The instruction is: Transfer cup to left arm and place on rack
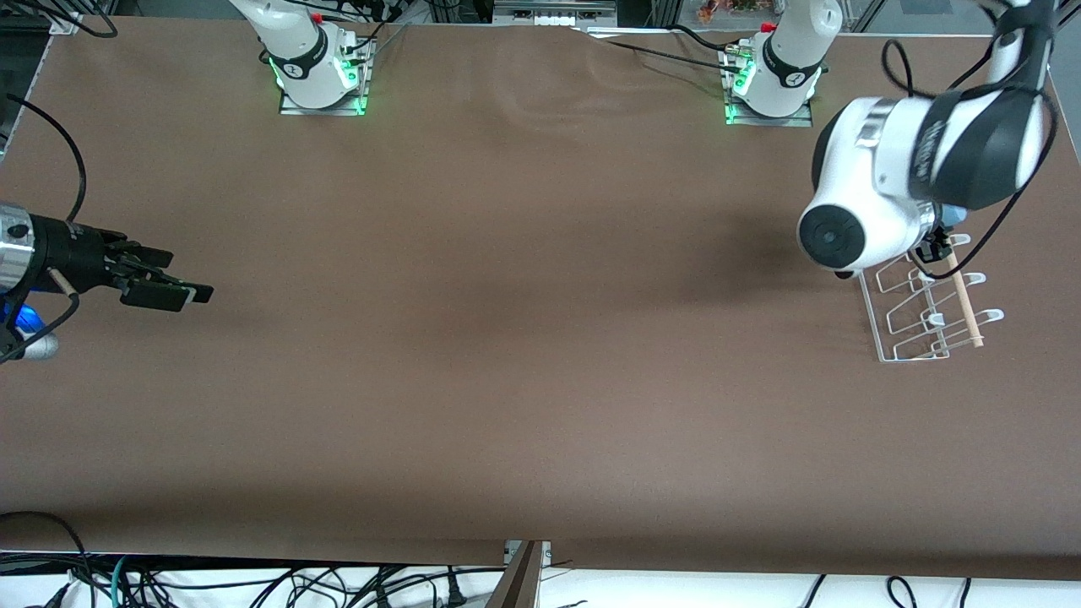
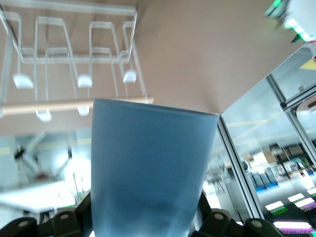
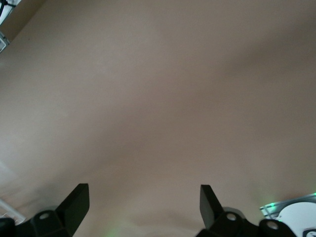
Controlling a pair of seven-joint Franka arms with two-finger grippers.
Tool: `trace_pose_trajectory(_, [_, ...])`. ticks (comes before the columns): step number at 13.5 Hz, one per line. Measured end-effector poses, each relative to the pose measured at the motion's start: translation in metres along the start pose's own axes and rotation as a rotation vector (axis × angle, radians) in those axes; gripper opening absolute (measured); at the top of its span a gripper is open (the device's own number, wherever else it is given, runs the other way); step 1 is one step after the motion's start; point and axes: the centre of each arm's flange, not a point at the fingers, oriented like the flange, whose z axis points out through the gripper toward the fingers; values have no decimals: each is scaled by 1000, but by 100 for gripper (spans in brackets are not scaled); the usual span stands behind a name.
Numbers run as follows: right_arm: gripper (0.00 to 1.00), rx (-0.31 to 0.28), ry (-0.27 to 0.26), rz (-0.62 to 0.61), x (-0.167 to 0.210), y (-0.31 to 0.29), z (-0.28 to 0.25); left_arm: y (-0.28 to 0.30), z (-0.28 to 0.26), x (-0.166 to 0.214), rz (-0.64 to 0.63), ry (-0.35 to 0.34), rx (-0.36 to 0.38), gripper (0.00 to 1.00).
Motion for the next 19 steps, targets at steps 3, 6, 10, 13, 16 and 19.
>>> trace_pose_trajectory(3, [99,-59,73,-11,-8,7,-9,-21,30,32,-163,-186,-4,77])
trace_pose_trajectory(6, [99,-116,153,-97,-45,-3,11,-34,69,64,-279,-305,-4,77])
trace_pose_trajectory(10, [99,-215,191,-234,-86,13,36,-33,93,82,-365,-357,44,77])
trace_pose_trajectory(13, [99,-229,194,-335,-62,51,30,-46,112,82,-383,-335,84,77])
trace_pose_trajectory(16, [99,-231,196,-370,-56,59,29,-59,134,76,-388,-307,82,77])
trace_pose_trajectory(19, [99,-236,191,-399,-60,52,32,-59,137,83,-391,-304,87,77])
